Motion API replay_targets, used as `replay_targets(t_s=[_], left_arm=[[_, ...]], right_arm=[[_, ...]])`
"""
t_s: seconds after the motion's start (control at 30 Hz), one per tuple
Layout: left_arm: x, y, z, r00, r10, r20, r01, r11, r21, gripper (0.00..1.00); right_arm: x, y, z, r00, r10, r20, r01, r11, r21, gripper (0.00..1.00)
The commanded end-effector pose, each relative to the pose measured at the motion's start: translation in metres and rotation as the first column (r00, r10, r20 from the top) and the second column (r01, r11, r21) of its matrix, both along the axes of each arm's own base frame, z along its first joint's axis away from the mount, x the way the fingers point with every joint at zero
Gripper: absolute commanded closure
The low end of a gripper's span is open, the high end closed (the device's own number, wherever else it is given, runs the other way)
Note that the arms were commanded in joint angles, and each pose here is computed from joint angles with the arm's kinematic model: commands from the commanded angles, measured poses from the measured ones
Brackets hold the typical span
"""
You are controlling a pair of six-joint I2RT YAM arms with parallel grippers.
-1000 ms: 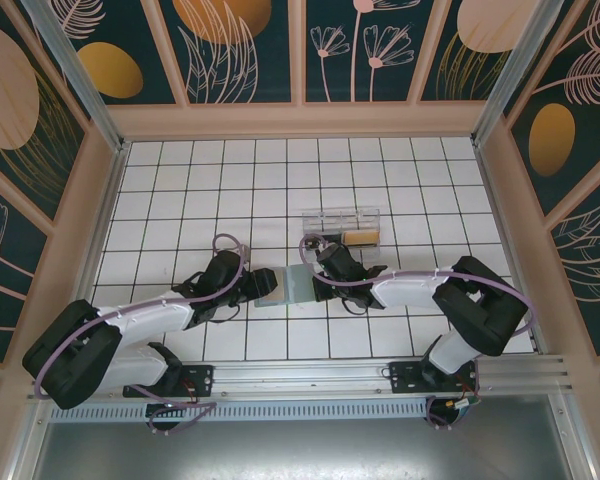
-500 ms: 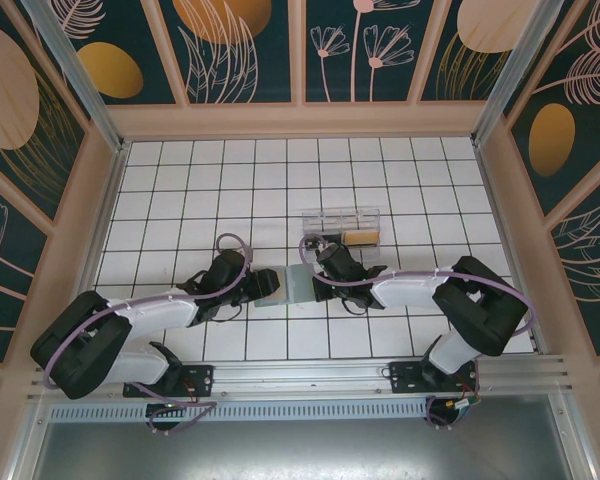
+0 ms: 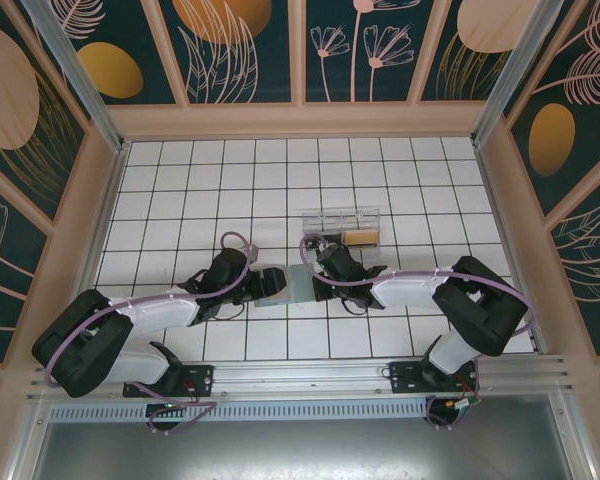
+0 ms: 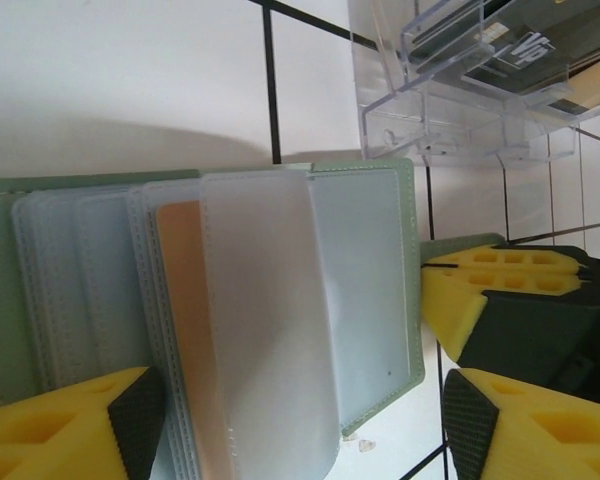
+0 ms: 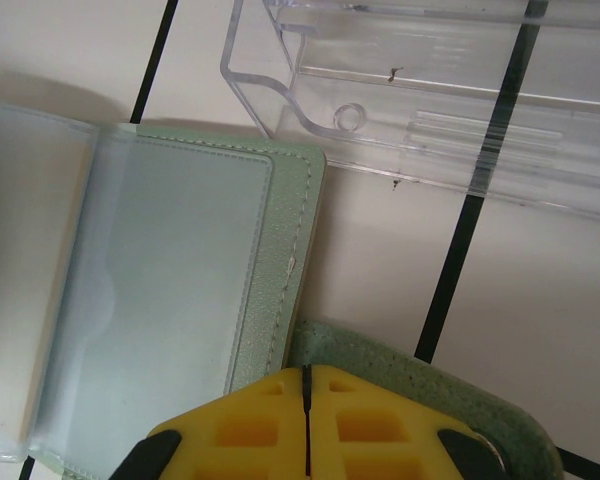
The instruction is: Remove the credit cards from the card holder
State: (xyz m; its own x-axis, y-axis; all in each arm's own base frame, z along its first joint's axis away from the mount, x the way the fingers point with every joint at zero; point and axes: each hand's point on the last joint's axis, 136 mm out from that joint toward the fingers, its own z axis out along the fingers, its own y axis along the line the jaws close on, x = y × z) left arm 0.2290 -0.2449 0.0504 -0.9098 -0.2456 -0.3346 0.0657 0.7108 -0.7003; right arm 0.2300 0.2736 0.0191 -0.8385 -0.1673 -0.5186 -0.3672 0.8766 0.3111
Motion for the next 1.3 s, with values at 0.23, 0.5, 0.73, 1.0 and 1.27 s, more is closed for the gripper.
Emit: replay_targets(t_s=[0.23, 0.5, 0.73, 1.0, 1.27], left_arm=[[0.004, -0.015, 0.013, 0.999, -0.042, 0.035, 0.044, 0.998, -0.05, 0.16], [0.006, -0.002, 0.015, 0.999, 0.002, 0.05, -0.003, 1.0, 0.003, 0.05], [0.013, 0.019, 0.022, 0.993, 0.063, 0.099, -0.072, 0.993, 0.098, 0.04], [0.017, 0.032, 0.016, 0.989, 0.105, 0.109, -0.12, 0.983, 0.14, 0.37], [0.02, 0.032, -0.002, 0.991, 0.104, 0.08, -0.117, 0.979, 0.167, 0.89]], right_arm=[[-0.008, 0.001, -0.011, 1.0, 0.005, -0.031, -0.005, 1.0, -0.015, 0.92], [-0.005, 0.0, -0.004, 1.0, -0.006, -0.018, 0.006, 1.0, -0.012, 0.92], [0.011, -0.002, 0.031, 0.995, -0.081, 0.061, 0.079, 0.996, 0.03, 0.88], [0.011, 0.039, 0.067, 0.999, -0.016, 0.031, 0.009, 0.972, 0.235, 0.85], [0.003, 0.076, 0.06, 0.994, 0.05, -0.092, -0.011, 0.923, 0.385, 0.86]])
